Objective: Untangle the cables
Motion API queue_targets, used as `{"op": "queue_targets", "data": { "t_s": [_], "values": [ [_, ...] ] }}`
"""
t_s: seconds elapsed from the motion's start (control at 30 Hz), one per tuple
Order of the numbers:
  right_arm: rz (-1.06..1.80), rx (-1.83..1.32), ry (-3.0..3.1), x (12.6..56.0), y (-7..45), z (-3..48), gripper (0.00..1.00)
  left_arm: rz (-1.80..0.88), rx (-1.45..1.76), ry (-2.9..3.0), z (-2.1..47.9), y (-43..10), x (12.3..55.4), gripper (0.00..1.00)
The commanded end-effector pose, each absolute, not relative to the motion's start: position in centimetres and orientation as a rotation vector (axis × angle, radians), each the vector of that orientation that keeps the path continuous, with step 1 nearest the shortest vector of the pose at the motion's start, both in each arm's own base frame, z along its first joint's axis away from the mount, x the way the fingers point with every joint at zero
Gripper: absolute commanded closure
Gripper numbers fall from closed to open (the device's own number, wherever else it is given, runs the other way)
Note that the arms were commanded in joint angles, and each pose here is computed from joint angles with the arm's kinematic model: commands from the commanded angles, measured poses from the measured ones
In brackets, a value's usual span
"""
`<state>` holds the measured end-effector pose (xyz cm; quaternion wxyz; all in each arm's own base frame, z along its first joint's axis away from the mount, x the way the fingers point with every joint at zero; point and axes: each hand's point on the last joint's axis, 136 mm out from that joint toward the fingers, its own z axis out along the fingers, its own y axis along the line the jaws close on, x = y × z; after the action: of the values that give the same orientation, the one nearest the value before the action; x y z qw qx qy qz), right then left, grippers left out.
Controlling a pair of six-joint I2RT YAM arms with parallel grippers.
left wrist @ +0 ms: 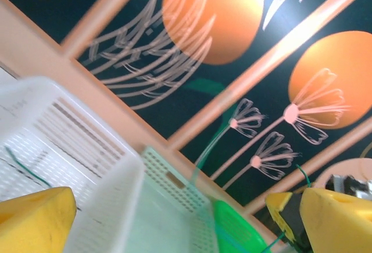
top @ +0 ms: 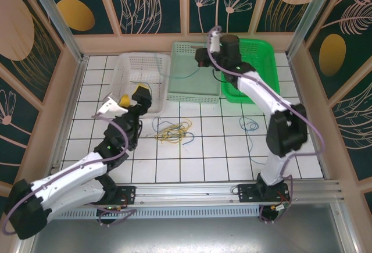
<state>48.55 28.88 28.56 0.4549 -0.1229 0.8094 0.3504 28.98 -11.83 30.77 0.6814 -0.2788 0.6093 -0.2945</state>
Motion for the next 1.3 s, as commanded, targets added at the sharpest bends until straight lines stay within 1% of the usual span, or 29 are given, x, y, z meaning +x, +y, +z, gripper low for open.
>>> {"op": "queue_targets", "data": {
  "t_s": [0.0, 0.13, 0.27, 0.4, 0.47, 0.57, 0.63, 0.87, 0.93, 1.03, 1.27],
  "values": [
    [0.931, -0.559, 2.137, 48.1, 32.6, 24.9, 1.0, -0.389, -0.608, 1.426, 28.7, -8.2, 27.8, 0.01],
    [0.849, -0.704, 2.209, 50.3, 35.5, 22.2, 1.0, -0.34, -0.572, 1.415, 29.3, -6.5, 26.3, 0.01],
    [0.86, -0.772, 2.223, 50.9, 37.3, 20.8, 1.0, -0.287, -0.45, 1.439, 30.0, -6.9, 26.1, 0.01],
    [0.872, -0.832, 2.186, 50.2, 39.0, 20.2, 1.0, -0.219, -0.238, 1.518, 30.5, -9.9, 27.5, 0.02],
    [0.889, -0.862, 2.188, 49.5, 39.5, 19.9, 1.0, -0.199, -0.052, 1.561, 30.8, -12.9, 28.4, 0.04],
    [0.901, -0.866, 2.218, 48.9, 39.5, 19.4, 1.0, -0.134, 0.24, 1.627, 29.8, -17.3, 30.1, 0.11],
    [0.899, -0.856, 2.23, 48.7, 39.2, 19.4, 1.0, -0.089, 0.399, 1.654, 28.8, -19.8, 31.1, 0.15],
    [0.974, -0.839, 2.188, 47.6, 39.4, 22.4, 1.0, -0.088, 0.714, 1.626, 27.4, -25.4, 32.9, 0.18],
    [0.999, -0.841, 2.183, 47.1, 39.4, 23.1, 1.0, -0.05, 0.753, 1.667, 26.5, -25.8, 33.9, 0.22],
    [1.027, -0.847, 2.178, 46.3, 39.3, 24.1, 1.0, -0.02, 0.807, 1.701, 25.2, -26.3, 34.7, 0.26],
    [1.063, -0.865, 2.153, 45.2, 38.9, 26.1, 1.0, -0.01, 0.824, 1.745, 23.4, -26.2, 35.7, 0.26]
  ]
}}
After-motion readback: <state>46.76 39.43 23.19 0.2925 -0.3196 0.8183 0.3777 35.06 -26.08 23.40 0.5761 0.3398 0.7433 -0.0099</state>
